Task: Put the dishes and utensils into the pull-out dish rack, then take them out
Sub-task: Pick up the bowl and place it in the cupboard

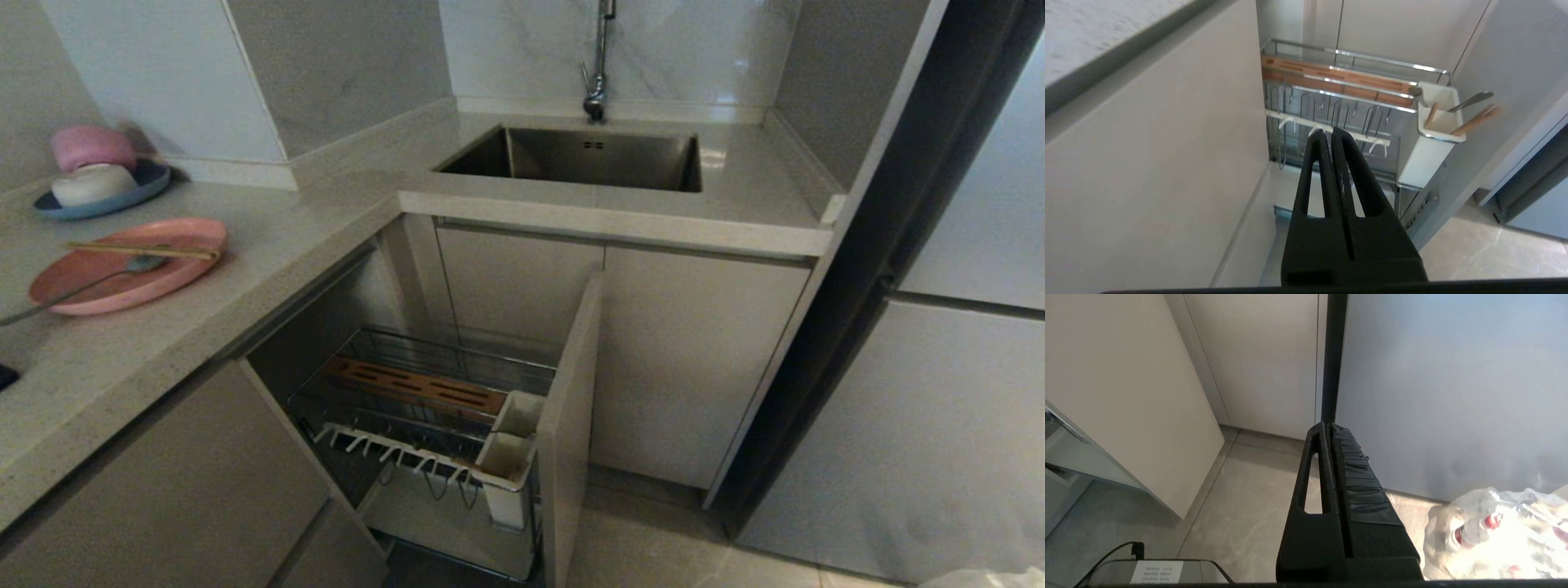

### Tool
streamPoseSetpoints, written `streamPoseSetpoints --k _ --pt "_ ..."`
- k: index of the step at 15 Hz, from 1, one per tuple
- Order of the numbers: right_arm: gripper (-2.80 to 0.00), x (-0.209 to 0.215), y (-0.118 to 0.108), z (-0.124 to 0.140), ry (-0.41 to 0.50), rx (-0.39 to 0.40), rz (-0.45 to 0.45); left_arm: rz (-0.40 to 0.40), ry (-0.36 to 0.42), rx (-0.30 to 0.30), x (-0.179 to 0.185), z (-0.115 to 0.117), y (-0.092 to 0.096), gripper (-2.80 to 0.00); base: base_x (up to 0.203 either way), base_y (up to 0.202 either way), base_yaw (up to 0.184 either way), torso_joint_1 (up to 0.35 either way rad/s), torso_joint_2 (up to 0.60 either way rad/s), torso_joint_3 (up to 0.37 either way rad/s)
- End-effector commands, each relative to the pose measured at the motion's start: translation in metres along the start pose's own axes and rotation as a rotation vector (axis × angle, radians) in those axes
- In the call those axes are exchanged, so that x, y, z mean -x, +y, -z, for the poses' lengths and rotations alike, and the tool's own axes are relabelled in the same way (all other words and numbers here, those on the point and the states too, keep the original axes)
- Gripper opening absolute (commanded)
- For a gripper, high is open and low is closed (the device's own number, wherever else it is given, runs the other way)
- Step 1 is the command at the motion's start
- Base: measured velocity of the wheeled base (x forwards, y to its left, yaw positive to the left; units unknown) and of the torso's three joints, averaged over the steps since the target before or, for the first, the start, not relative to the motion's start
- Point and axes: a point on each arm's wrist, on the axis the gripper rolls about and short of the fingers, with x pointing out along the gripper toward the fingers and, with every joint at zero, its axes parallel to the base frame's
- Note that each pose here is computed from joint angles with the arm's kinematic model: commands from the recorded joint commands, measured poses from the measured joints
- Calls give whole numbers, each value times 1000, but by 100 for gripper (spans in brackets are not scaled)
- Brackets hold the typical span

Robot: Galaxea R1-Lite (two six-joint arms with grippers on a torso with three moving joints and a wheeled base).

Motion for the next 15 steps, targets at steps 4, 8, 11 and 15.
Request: streamPoseSetpoints --k 4,8,11,15 --pt "-280 0 0 0 1 0 0 -1 8 0 -1 2 0 -280 0 0 0 6 2 -196" --pt "-280 0 0 0 1 1 0 -1 10 3 -1 2 0 -280 0 0 0 5 4 -187" --pt "-280 0 0 0 1 1 0 -1 8 3 -1 2 0 -280 0 0 0 2 3 -44" --pt "-280 0 0 0 1 0 0 1 -52 8 1 -9 0 -280 0 0 0 0 0 0"
